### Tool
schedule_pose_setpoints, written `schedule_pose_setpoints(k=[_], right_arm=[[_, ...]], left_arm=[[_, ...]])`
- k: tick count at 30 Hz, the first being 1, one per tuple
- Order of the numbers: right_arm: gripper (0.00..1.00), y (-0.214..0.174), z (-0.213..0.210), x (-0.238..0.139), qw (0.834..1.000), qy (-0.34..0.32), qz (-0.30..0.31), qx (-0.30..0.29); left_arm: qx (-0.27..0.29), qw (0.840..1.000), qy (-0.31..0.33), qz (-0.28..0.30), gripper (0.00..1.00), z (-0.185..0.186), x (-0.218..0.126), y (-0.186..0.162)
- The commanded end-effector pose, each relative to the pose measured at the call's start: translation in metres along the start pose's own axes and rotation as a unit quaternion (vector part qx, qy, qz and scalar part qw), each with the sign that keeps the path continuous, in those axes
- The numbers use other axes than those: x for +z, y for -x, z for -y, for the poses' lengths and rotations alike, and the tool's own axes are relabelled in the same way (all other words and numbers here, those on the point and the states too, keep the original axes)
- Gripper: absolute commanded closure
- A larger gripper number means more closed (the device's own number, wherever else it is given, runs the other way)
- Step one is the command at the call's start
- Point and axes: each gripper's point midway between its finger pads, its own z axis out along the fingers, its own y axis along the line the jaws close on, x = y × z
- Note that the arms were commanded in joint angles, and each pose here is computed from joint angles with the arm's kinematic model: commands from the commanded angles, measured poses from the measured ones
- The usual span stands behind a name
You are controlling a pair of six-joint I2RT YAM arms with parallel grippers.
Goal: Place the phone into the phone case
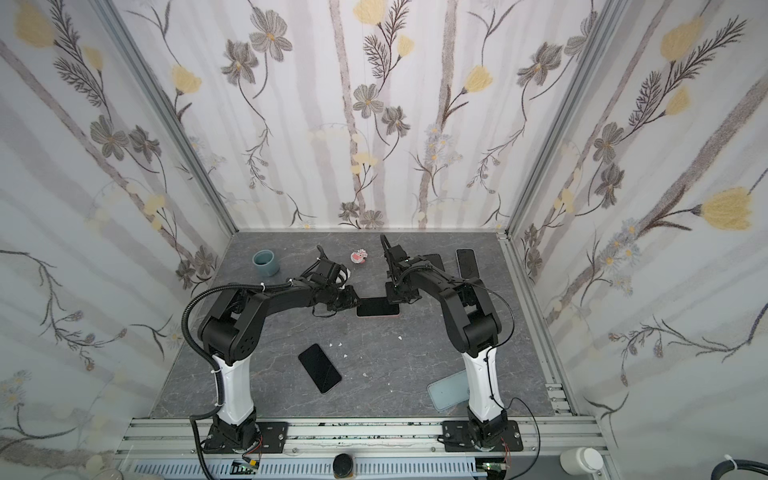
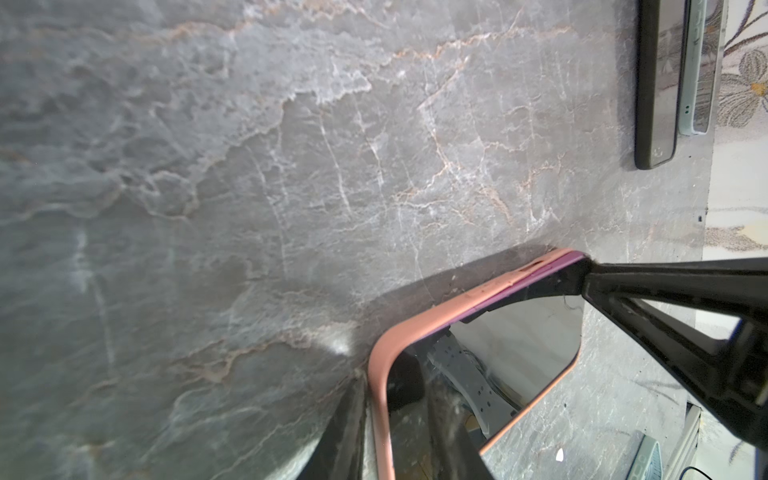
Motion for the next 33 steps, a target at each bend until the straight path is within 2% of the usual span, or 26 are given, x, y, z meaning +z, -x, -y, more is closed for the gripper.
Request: schedule_pose_setpoints(k=[1, 11, 16, 24, 33], right_arm=[[0.9, -0.055, 0.015, 0.043, 0.995, -0.031, -0.093, -0.007], [0.9, -0.056, 0.011, 0.048, 0.996, 0.0, -0.091, 0.009], [0.92, -0.057, 0.018, 0.053, 0.995, -0.02, -0.093, 0.008], [0.94, -0.056, 0.021, 0.043, 0.993, -0.077, -0.079, -0.029], [0.92, -0.063, 0.013, 0.049, 0.994, -0.059, -0.087, -0.028]], left_arm=[[-0.001, 1.0, 0.003, -0.005, 0.71, -0.003, 0.002, -0.003], [0.001, 1.0, 0.001, -0.003, 0.71, -0.001, 0.0, -0.002], [0.0, 1.0, 0.001, -0.002, 0.71, -0.002, -0.001, -0.003], [0.002, 1.0, -0.002, 0.001, 0.72, 0.0, -0.002, -0.002], [0.003, 1.0, -0.001, 0.001, 0.72, -0.001, -0.003, -0.004]])
